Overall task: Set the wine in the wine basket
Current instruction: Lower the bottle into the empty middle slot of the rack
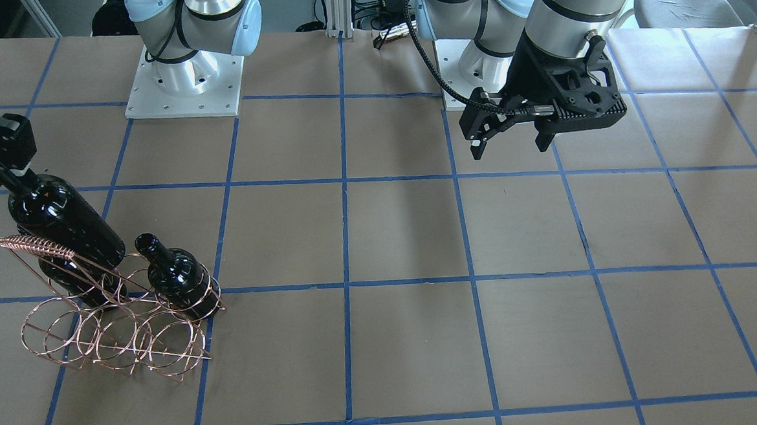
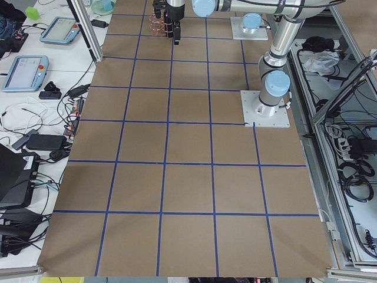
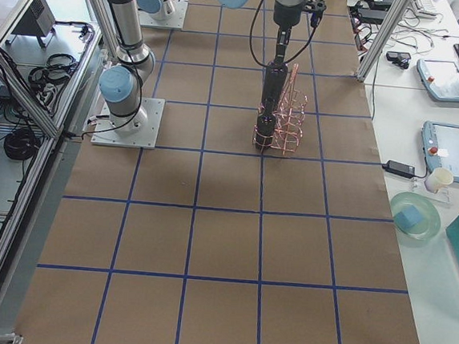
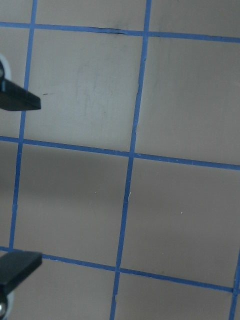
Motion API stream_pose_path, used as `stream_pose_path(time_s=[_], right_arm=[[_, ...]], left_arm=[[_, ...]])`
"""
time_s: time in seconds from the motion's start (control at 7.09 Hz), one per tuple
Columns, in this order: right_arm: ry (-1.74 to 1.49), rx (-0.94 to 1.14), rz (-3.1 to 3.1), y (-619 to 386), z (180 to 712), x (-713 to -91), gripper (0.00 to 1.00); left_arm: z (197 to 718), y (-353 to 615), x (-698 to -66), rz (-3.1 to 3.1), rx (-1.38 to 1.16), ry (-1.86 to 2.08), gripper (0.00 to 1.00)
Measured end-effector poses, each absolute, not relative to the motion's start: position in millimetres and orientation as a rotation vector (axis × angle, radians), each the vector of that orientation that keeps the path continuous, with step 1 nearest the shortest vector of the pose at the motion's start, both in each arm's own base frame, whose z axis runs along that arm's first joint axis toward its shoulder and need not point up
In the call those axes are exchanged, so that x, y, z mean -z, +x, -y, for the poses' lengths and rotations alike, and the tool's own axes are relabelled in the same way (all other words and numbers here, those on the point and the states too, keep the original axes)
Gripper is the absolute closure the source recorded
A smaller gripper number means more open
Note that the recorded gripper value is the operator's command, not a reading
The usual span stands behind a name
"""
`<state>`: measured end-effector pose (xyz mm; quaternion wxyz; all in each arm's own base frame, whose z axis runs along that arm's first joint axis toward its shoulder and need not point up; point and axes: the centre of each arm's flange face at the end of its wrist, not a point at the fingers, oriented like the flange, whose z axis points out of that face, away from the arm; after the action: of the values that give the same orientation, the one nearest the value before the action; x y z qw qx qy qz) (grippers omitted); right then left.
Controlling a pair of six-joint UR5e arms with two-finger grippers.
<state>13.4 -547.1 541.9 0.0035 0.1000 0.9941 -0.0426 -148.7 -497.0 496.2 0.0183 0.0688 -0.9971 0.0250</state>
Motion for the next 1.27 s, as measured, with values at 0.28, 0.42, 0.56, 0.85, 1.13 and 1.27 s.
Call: stream_pose_path(time_s=[0.28,0.42,0.56,0.85,1.13,1.27], right_arm=[[0.309,0.113,-3.106,12.7,560.8,-519.4,1.0],[0.311,0.111,-3.105,12.1,564.5,-509.1,1.0],[0.321,0.113,-3.103,11.5,567.9,-500.1,1.0],[0.325,0.113,-3.102,11.1,571.0,-491.6,1.0],[0.321,0.108,-3.1,17.1,571.1,-489.3,1.0],[0.312,0.101,-3.103,19.4,571.8,-486.9,1.0]], left_arm=[[493.8,-149.2,-496.6,3.103,-0.069,0.175,0.0],[489.5,-149.9,-497.4,3.108,-0.069,0.123,0.0],[483.4,-150.8,-498.0,3.111,-0.071,0.068,0.0],[476.0,-147.7,-499.1,3.144,-0.08,-0.077,0.0],[476.7,-138.3,-498.3,3.199,-0.082,-0.127,0.0],[476.9,-138.1,-497.9,3.198,-0.081,-0.129,0.0]])
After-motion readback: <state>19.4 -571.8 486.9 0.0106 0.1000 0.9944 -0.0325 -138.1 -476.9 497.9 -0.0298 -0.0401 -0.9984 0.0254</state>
